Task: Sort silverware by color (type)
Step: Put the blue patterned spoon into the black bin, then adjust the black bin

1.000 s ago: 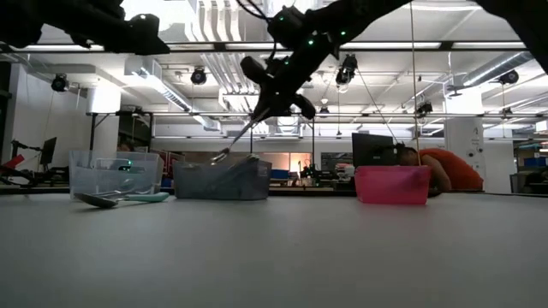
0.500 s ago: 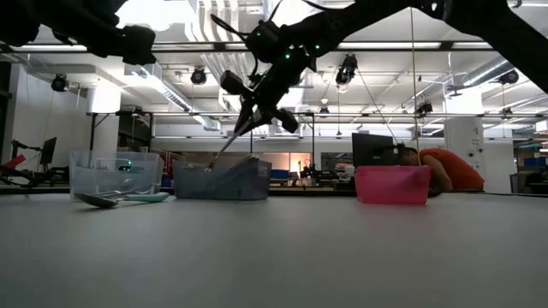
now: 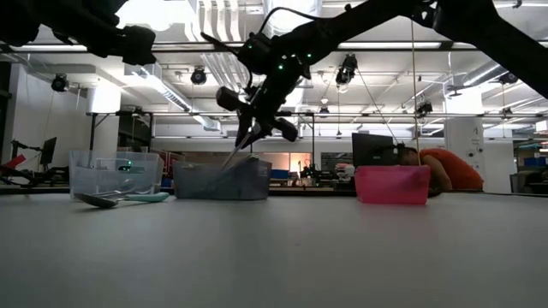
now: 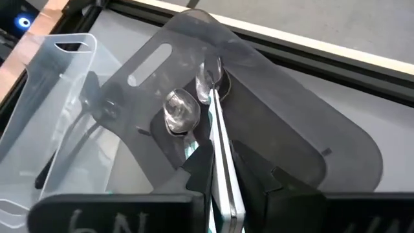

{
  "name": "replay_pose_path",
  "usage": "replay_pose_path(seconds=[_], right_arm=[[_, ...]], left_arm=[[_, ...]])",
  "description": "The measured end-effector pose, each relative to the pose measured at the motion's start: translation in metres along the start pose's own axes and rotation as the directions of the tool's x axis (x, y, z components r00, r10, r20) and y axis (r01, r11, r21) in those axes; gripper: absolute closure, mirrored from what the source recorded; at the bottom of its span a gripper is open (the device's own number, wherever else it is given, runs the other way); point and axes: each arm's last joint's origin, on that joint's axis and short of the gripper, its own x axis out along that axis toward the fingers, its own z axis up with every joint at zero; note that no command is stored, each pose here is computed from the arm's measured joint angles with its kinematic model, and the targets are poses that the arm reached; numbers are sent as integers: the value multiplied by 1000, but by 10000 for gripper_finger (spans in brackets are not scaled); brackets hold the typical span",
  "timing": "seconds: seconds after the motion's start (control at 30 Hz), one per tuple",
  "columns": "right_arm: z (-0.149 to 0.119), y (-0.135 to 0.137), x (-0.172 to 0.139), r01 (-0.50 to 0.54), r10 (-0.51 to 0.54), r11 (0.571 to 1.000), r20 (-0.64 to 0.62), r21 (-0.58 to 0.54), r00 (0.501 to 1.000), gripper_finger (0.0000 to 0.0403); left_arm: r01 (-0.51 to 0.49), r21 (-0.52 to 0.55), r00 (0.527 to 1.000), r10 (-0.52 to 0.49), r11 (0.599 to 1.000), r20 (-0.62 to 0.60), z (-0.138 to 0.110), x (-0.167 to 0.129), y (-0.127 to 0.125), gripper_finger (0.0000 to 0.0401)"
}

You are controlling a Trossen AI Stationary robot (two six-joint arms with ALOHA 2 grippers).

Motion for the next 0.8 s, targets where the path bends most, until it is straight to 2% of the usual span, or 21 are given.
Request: replay_pose_path(seconds=[0.23, 0.5, 0.67, 0.8], right_arm=[[-1, 0, 0, 5, -5, 1000, -7, -3, 1000, 306], [-1, 0, -1, 4, -5, 1000, -6, -26, 1000, 293], [1, 12, -10, -31, 32, 991, 4, -128, 999, 297], [-13, 37, -21, -102, 94, 957, -40, -271, 995, 310]], left_arm=[[0, 0, 1000, 0, 1000, 0, 0, 0, 0, 178], [0, -1, 1000, 0, 1000, 0, 0, 0, 0, 178], [0, 0, 1000, 0, 1000, 0, 0, 0, 0, 178], [0, 0, 1000, 0, 1000, 0, 0, 0, 0, 178]])
